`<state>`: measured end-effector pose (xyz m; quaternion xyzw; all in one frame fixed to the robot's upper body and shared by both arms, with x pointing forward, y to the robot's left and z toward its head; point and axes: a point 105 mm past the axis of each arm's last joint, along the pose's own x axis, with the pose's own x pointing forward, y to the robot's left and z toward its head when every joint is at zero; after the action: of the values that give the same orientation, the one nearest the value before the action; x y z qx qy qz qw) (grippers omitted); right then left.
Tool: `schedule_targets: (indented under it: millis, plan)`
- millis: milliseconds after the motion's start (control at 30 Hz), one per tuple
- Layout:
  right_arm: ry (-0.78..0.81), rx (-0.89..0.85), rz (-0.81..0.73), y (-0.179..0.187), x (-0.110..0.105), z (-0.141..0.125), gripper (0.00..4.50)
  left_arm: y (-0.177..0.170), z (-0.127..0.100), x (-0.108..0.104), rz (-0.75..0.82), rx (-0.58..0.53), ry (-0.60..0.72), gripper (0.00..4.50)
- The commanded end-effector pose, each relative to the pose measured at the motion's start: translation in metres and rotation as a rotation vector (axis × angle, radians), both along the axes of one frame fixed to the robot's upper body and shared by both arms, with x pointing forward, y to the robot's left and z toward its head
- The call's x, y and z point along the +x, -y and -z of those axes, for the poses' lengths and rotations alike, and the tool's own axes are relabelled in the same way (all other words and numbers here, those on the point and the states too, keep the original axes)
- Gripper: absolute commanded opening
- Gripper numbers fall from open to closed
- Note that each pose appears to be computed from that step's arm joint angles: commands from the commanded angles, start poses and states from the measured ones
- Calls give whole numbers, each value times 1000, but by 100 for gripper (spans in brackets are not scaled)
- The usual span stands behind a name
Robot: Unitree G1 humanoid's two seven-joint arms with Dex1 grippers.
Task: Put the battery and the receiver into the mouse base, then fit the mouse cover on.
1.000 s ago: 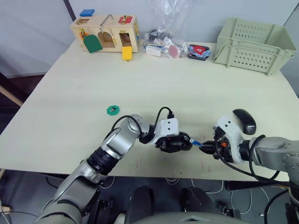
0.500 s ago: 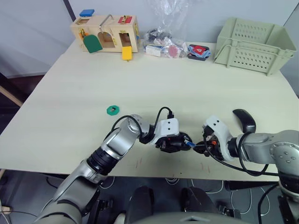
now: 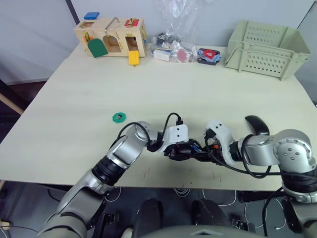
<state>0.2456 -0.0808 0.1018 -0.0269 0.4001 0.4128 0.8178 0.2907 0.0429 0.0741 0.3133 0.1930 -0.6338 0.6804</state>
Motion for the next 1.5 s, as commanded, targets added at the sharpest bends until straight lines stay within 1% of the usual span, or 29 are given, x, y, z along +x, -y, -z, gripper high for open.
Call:
schedule_targets:
  millis: [33,167,233,300,433,500,533,567,667,733,767,800,867,1000,1200,1500]
  plan:
    - [57,-33,57,21,7,-10,444,-3,15,-5,-2,41,-32,295]
    - [124,-5,50,27,5,-22,448,-3,15,-5,3,41,-31,295]
    - [120,-15,53,35,0,-19,448,-4,15,-5,4,42,-31,295]
    - [181,57,70,40,-2,-21,448,-3,15,-5,4,41,-31,295]
    - [317,138,14,44,-10,-20,448,-4,15,-5,4,41,-31,295]
    - [370,185,14,46,-10,-17,394,-4,15,-4,3,41,-31,295]
    - [394,205,4,45,-11,-15,377,-4,15,-4,3,41,-32,295]
    - [416,225,-6,45,-12,-14,339,-4,15,-4,3,42,-32,295]
    - [513,281,-53,40,-15,-13,193,-5,15,-3,2,42,-32,295]
    - [547,303,-67,40,-16,-8,86,-5,14,-3,2,44,-32,295]
    - [565,308,-87,39,-17,-6,40,-5,14,-2,1,45,-32,295]
    - [585,313,-102,38,-17,-3,15,-5,14,-2,0,46,-31,295]
    - [633,319,-166,33,-19,2,6,-6,14,-1,-6,47,-33,295]
    - [705,364,-148,33,-11,7,6,-8,14,0,-11,52,-35,295]
    - [752,396,-146,25,-4,15,6,-10,16,-1,-3,62,-36,295]
    - [739,415,-142,19,-2,24,6,-10,17,-1,-6,63,-40,295]
